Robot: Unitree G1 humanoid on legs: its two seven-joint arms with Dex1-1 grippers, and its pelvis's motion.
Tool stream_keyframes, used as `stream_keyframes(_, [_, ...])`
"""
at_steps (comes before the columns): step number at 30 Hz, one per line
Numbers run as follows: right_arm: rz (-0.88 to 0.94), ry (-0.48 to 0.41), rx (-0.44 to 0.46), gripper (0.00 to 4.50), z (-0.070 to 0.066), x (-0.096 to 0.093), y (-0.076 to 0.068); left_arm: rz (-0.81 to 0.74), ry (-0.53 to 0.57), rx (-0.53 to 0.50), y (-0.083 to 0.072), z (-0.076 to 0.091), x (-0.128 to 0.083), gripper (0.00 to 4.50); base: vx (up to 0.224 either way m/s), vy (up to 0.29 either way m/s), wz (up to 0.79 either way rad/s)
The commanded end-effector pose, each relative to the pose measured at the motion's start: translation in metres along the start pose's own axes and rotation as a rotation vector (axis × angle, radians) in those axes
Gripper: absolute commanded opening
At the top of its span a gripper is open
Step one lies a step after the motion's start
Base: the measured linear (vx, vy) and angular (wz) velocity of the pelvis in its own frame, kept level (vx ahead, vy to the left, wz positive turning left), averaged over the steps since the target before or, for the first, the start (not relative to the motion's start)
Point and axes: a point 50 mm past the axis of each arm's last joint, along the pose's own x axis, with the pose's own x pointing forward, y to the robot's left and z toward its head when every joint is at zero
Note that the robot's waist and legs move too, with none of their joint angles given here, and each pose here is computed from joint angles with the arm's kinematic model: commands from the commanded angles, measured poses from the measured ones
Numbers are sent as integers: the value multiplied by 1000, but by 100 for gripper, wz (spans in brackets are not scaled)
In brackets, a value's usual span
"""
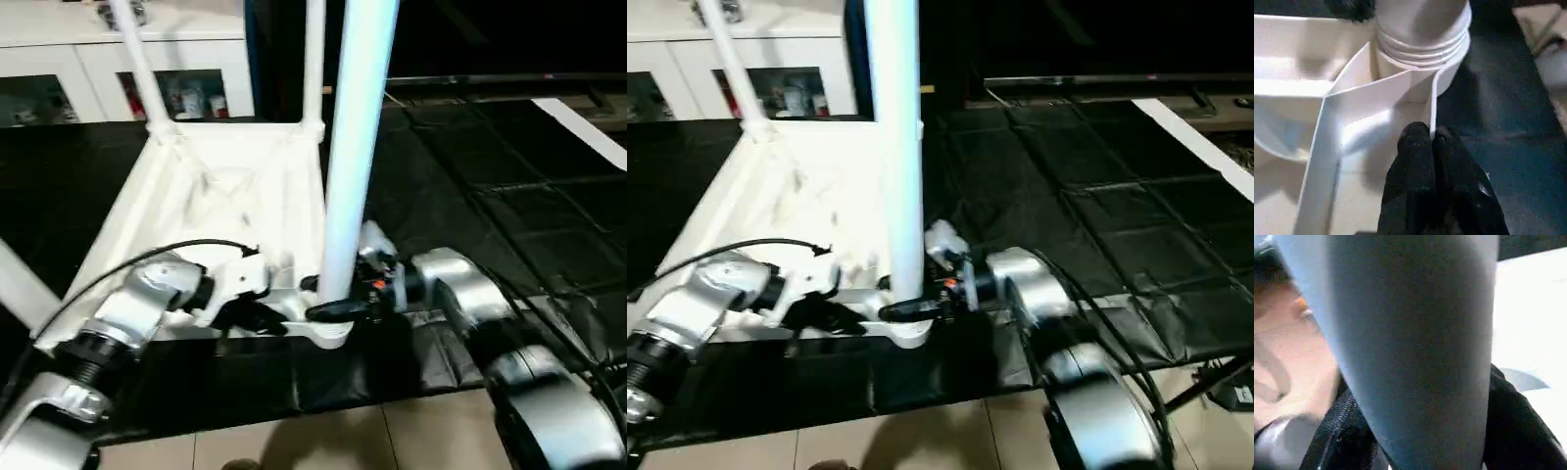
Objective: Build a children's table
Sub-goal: Rotate leg to tighten
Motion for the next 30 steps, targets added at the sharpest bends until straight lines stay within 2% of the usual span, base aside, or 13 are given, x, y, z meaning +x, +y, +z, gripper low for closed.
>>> stream_keyframes(1, [-69,-5,40,220,-5,11,1,73,-9,-38,3,2,10,0,0,0,0])
stream_keyframes(2, [-69,-5,40,220,-5,11,1,73,-9,-38,3,2,10,0,0,0,0])
stream_keyframes(4, [-256,-51,92,218,-10,22,-3,192,-69,-97,12,14,17,0,0,0,0])
stream_keyframes(6, [-309,-62,116,216,-11,26,-4,238,-90,-116,16,19,20,0,0,0,0])
stream_keyframes(8, [-470,-75,185,216,-13,41,-10,360,-149,-175,25,35,29,0,0,0,0])
stream_keyframes(12, [-685,-23,203,216,-10,58,-19,502,-161,-204,32,50,40,0,0,0,0])
stream_keyframes(18, [-768,-44,200,216,-1,62,-23,491,-172,-199,28,60,47,0,0,0,0])
stream_keyframes(19, [-769,-55,209,249,0,62,-24,483,-173,-192,28,60,47,0,0,0,0])
stream_keyframes(21, [-765,-60,209,282,1,61,-23,470,-169,-185,26,60,46,0,0,0,0])
stream_keyframes(26, [-703,-34,70,326,1,53,-21,429,-140,-164,22,51,41,0,0,0,0])
stream_keyframes(27, [-703,-34,70,335,1,53,-21,429,-140,-164,22,51,41,0,0,0,0])
stream_keyframes(28, [-682,-15,16,346,-2,45,-20,416,-135,-156,21,47,37,0,0,0,0])
stream_keyframes(30, [-615,-48,7,365,-4,31,-16,390,-124,-157,20,40,29,0,0,0,0])
